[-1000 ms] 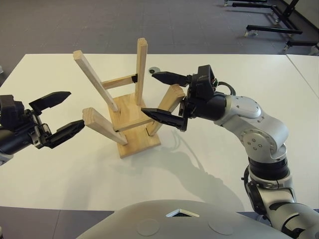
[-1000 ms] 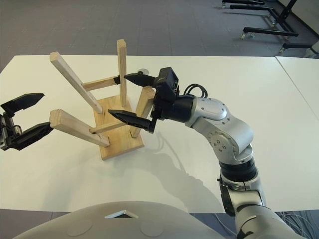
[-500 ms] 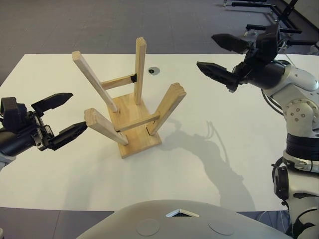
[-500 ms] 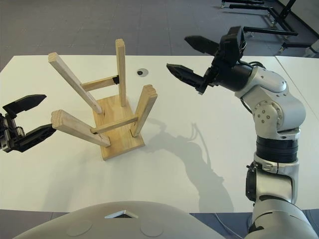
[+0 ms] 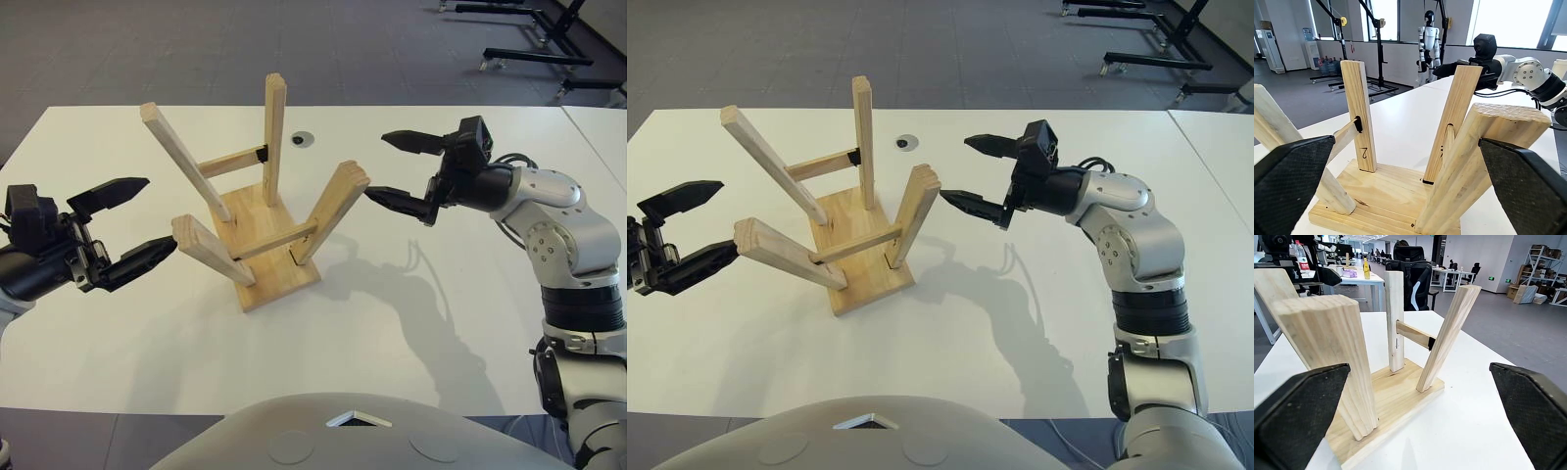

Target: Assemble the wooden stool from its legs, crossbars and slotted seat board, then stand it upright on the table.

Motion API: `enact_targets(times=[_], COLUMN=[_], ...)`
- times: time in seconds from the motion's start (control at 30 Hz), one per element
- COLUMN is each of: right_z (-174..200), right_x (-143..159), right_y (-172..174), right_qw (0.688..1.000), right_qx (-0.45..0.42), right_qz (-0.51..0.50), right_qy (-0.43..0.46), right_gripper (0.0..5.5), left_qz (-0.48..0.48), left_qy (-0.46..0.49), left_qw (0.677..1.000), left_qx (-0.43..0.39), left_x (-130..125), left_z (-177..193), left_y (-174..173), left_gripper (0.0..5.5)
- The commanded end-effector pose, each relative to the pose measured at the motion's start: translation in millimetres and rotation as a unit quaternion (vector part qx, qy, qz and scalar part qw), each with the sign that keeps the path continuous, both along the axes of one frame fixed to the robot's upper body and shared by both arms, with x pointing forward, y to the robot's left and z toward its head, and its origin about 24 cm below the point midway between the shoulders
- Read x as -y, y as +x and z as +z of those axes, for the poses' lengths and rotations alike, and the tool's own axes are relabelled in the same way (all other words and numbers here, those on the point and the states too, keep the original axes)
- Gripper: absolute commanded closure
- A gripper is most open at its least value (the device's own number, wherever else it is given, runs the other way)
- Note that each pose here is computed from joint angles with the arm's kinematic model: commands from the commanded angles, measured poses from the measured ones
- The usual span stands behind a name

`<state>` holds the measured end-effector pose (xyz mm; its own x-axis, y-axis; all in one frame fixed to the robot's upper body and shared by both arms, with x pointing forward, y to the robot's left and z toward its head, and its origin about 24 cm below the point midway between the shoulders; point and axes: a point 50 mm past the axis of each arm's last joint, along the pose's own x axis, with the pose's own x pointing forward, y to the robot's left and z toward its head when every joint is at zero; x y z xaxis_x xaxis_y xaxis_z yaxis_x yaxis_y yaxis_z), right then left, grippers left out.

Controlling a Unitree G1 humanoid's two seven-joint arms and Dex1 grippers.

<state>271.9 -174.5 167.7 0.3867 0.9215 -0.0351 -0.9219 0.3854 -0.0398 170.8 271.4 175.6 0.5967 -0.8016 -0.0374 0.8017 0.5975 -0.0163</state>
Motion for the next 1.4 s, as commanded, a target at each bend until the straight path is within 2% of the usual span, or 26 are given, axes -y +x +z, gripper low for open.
enact_targets(times=[0.03, 0.67, 1.0, 1.4], right_z=[2.5, 2.8, 5.3, 9.1], right_x=[-6.7, -40.1, -60.2, -51.0], right_y=[-3.6, -19.3, -31.6, -48.4], right_qw=[1.0, 0.994, 0.988, 0.978], right_qx=[-0.005, -0.016, -0.026, -0.048], right_qz=[0.012, 0.105, 0.151, 0.201], right_qy=[0.01, -0.002, 0.008, -0.011], right_gripper=[0.24, 0.24, 0.24, 0.24], left_qz=[-0.015, -0.028, -0.07, -0.102], left_qy=[0.009, 0.016, 0.034, 0.038], left_qw=[1.0, 0.999, 0.997, 0.994], left_qx=[-0.002, -0.006, -0.024, -0.026], left_x=[5.1, 13.5, 34.8, 49.4], left_z=[2.1, -4.7, -19.0, -20.6], left_y=[1.5, 7.6, 19.4, 26.0], left_gripper=[0.1, 0.1, 0.1, 0.1])
